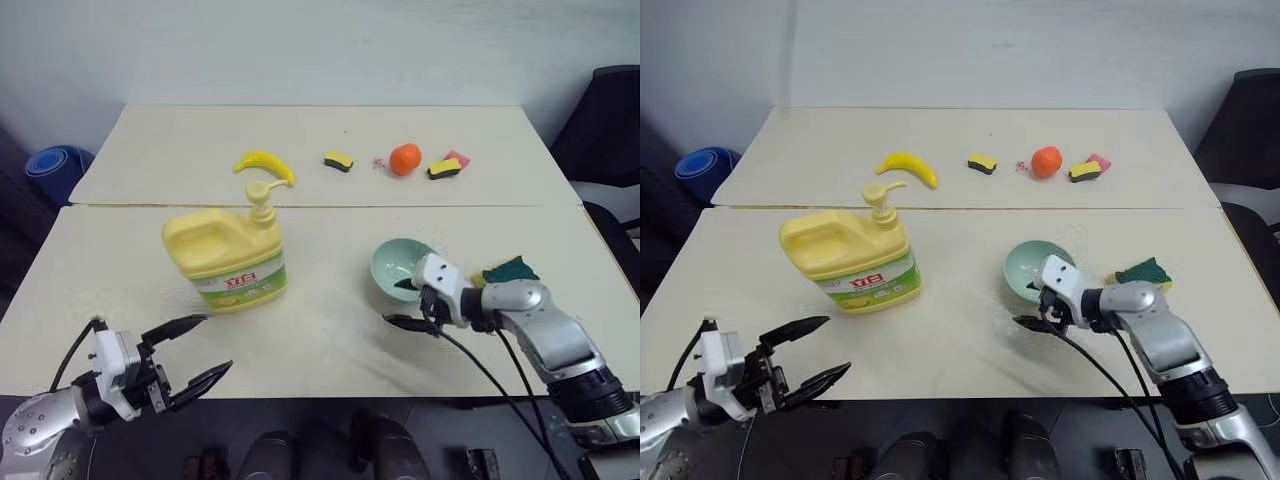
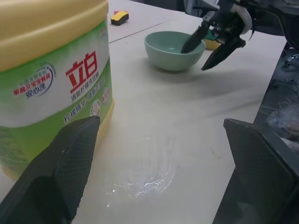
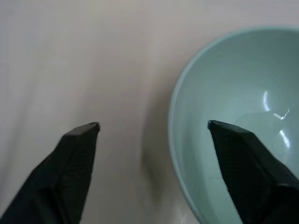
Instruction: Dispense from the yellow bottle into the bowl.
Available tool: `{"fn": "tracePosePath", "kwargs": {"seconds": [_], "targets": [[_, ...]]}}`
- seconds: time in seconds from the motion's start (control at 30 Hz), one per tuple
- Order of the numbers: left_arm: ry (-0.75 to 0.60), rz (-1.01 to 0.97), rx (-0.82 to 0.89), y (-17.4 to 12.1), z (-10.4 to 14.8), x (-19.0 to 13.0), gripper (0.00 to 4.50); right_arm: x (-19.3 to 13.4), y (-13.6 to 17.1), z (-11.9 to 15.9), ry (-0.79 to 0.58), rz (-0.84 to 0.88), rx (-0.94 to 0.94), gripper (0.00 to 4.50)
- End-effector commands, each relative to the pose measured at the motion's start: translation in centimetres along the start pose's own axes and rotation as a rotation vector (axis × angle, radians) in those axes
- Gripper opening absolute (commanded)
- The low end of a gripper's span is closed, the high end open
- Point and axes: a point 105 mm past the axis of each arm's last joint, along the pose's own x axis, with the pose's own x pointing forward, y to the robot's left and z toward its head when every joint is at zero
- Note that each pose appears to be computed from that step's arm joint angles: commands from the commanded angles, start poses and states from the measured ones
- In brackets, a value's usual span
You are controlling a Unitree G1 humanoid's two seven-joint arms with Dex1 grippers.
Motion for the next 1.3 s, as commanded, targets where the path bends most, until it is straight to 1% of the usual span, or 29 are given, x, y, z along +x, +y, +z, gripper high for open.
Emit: {"fn": "tracePosePath", "kwargs": {"seconds": [0.03, 0.13, 0.23, 0.27, 0.37, 0.4, 0.47, 0.5, 0.57, 0.7, 0.77, 0.8, 0.87, 1.03, 1.1, 1.17, 1.3], "targets": [[-0.026, -0.009, 0.036, -0.1, 1.4, 0.3, 4.5, 0.2, -1.0, 0.9, -0.037, -0.048, -0.083, 2.38], [-0.068, 0.009, 0.021, 0.0, 2.6, 0.4, 4.5, 0.3, -0.9, 2.2, -0.091, -0.033, -0.164, 1.27], [-0.13, 0.018, -0.017, 0.0, 4.7, 0.5, 4.5, 0.0, -0.1, 3.3, -0.121, 0.017, -0.275, 0.17], [-0.162, 0.018, -0.039, -0.1, 5.8, 0.5, 4.5, -0.2, 0.0, 3.8, -0.13, 0.029, -0.299, 0.05], [-0.234, -0.002, -0.055, -0.2, 9.6, 0.5, 4.5, -1.0, 0.1, 5.5, -0.158, 0.06, -0.372, 0.05], [-0.269, 0.013, -0.024, 0.5, 11.5, 0.7, 4.31, -1.2, 0.1, 6.6, -0.174, 0.083, -0.399, 0.01], [-0.325, 0.045, 0.022, 1.7, 14.3, 1.0, 3.89, -1.5, 0.2, 8.1, -0.188, 0.123, -0.432, 0.0], [-0.349, 0.063, 0.046, 2.3, 15.6, 1.3, 3.57, -1.5, 0.3, 8.9, -0.194, 0.144, -0.454, 0.0], [-0.353, 0.088, 0.084, 3.5, 16.9, 2.0, 2.92, -1.7, 0.3, 10.1, -0.194, 0.182, -0.488, 0.0], [-0.31, 0.11, 0.136, 5.5, 17.7, 4.1, 1.58, -1.9, -0.4, 13.1, -0.179, 0.223, -0.54, 0.0], [-0.277, 0.094, 0.136, 6.1, 17.0, 5.3, 0.94, -1.8, -0.7, 14.5, -0.159, 0.241, -0.574, 0.0], [-0.266, 0.088, 0.139, 6.3, 16.7, 5.7, 0.68, -1.7, -0.8, 14.8, -0.15, 0.247, -0.582, 0.0], [-0.248, 0.096, 0.136, 6.8, 16.2, 6.5, 0.03, -1.5, -0.9, 15.6, -0.135, 0.265, -0.613, 0.0], [-0.309, 0.033, 0.11, 6.4, 16.6, 8.4, 0.03, -0.9, -1.2, 18.8, -0.119, 0.289, -0.639, 0.0], [-0.299, 0.01, 0.101, 6.2, 16.5, 8.9, 0.03, -0.6, -0.9, 19.9, -0.124, 0.301, -0.665, 0.0], [-0.289, 0.01, 0.105, 6.3, 16.4, 9.0, 0.03, -0.5, -0.8, 20.5, -0.124, 0.309, -0.672, 0.0], [-0.259, 0.047, 0.092, 7.3, 15.8, 9.2, 0.03, -0.1, -0.6, 22.3, -0.144, 0.318, -0.702, 0.0]]}}
